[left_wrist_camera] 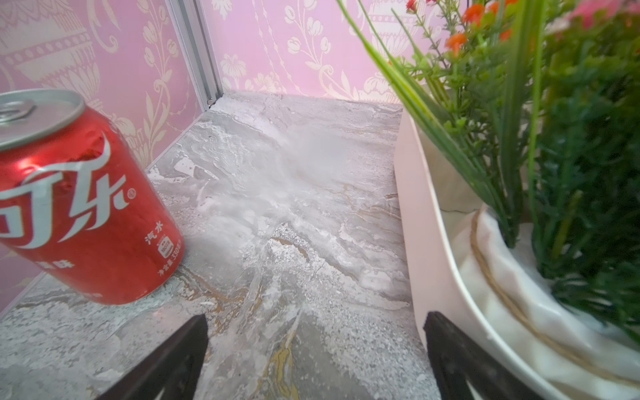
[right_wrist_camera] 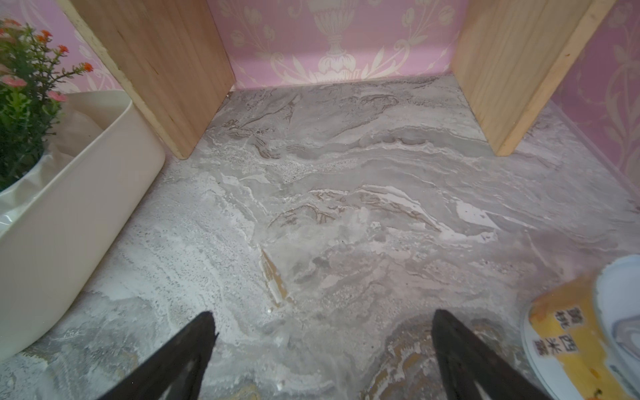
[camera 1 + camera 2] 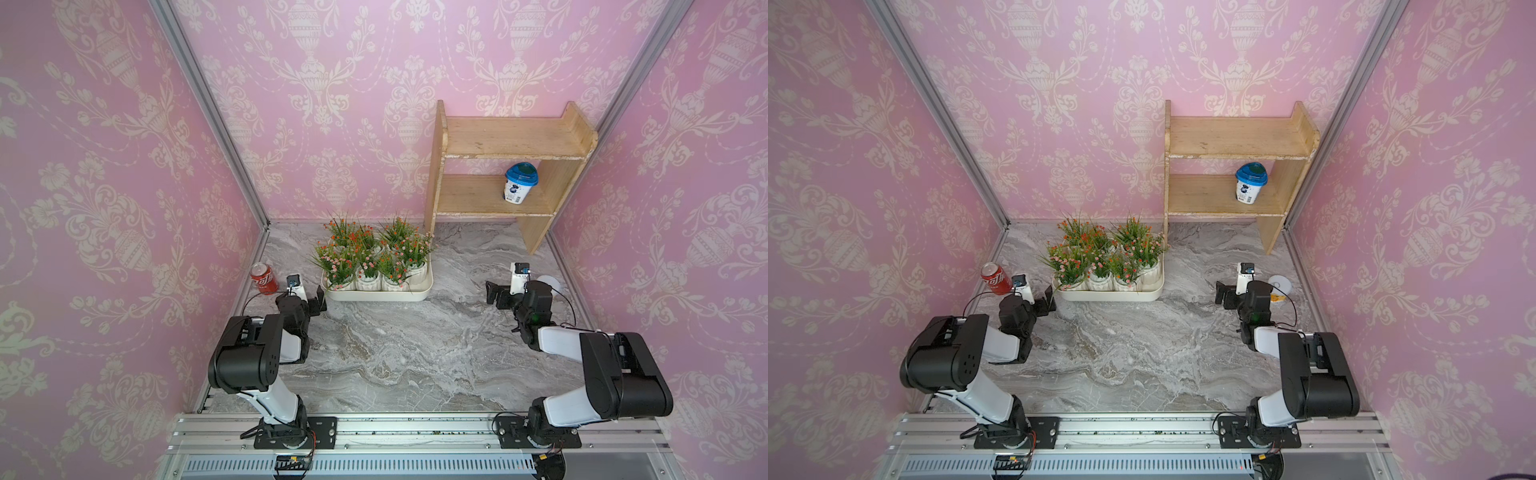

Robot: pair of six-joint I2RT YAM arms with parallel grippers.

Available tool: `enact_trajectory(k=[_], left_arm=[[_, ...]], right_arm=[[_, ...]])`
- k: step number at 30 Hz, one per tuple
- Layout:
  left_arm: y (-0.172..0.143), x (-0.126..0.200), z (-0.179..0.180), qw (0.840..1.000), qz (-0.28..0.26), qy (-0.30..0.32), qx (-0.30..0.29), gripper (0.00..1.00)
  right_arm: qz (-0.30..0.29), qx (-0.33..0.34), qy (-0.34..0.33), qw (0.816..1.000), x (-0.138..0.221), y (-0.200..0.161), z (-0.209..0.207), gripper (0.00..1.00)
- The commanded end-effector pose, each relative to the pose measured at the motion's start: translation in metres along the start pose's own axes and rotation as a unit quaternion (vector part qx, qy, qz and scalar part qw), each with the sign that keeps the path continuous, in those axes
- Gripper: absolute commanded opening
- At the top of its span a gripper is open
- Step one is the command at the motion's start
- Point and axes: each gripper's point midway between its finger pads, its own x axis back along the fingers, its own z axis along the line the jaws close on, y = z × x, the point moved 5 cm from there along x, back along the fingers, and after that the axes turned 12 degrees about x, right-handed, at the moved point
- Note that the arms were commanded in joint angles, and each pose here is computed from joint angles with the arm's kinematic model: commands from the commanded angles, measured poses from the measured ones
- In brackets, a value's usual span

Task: Put the potted gypsophila into the storage box
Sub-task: Reset both arms

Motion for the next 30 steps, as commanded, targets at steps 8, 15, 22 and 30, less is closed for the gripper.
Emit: enact_trajectory(k=[8,15,22,30], left_arm=[[0.0021,-0.0077,-0.0103,0.999,0.026,-0.019,-0.016,0.99],[0.0019,-0.0081,-0.0117,0.999,0.026,-0.023,-0.019,0.99],[0.0006,-0.0078,-0.014,0.999,0.03,-0.033,-0.021,0.99],[0.0019,-0.0084,-0.0129,0.999,0.028,-0.031,-0.019,0.99]], right_arm=[[-0.012,0.023,0.022,0.999,-0.001,0.0014,0.0078,1.0],[-0.012,0.025,0.021,0.999,-0.0009,0.0016,0.0083,1.0],[-0.012,0.026,0.021,0.999,-0.0012,0.0024,0.0086,1.0],[-0.012,0.026,0.021,0.999,-0.0012,0.0024,0.0088,1.0]])
